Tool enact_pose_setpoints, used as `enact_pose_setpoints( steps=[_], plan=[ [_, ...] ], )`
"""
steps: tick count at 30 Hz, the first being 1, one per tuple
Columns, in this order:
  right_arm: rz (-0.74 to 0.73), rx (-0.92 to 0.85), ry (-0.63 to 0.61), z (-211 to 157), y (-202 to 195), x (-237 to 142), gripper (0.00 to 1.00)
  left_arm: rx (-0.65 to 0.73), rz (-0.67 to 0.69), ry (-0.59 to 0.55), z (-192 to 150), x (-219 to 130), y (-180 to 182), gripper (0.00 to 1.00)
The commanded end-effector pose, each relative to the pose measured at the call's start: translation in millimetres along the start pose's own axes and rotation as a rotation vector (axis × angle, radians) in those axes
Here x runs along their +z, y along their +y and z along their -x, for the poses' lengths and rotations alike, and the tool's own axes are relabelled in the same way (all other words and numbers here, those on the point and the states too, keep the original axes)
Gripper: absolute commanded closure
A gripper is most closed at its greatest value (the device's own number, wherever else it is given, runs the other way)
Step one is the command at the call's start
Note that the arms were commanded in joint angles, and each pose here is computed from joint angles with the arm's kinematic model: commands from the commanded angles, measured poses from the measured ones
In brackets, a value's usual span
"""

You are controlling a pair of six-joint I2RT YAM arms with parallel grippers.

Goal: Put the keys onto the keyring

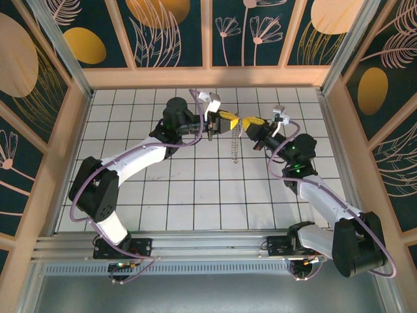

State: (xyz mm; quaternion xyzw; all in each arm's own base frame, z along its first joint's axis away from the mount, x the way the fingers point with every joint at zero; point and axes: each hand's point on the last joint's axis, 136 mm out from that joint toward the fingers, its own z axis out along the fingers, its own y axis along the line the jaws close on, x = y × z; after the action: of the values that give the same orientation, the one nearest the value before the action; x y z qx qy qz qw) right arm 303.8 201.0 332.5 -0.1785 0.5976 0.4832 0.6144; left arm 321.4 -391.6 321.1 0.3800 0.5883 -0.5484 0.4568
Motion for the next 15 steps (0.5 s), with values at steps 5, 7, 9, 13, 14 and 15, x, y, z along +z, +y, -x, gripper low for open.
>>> enact_pose_setpoints(
  steps=[5, 7, 9, 13, 14, 15],
  plan=[
    [0.071, -0.062, -0.047, 21.4, 16.9, 10.0, 1.00, 0.052, -0.053, -0.037, 20.5, 1.8, -16.1, 1.00],
    [0.071, -0.063, -0.046, 21.5, 16.7, 10.7, 1.00, 0.052, -0.056, -0.036, 19.9, 2.5, -16.2, 1.00],
    [0.068, -0.064, -0.046, 21.1, 15.8, 11.5, 1.00, 0.053, -0.060, -0.035, 20.2, 2.5, -17.1, 1.00],
    [0.065, -0.066, -0.049, 22.7, 14.5, 13.6, 1.00, 0.055, -0.065, -0.030, 18.8, 3.1, -17.2, 1.00],
    [0.063, -0.066, -0.051, 22.9, 13.8, 13.8, 1.00, 0.054, -0.066, -0.028, 18.3, 3.3, -17.2, 1.00],
    [0.062, -0.068, -0.052, 23.4, 13.7, 14.0, 1.00, 0.054, -0.066, -0.026, 17.6, 3.6, -17.3, 1.00]
  ],
)
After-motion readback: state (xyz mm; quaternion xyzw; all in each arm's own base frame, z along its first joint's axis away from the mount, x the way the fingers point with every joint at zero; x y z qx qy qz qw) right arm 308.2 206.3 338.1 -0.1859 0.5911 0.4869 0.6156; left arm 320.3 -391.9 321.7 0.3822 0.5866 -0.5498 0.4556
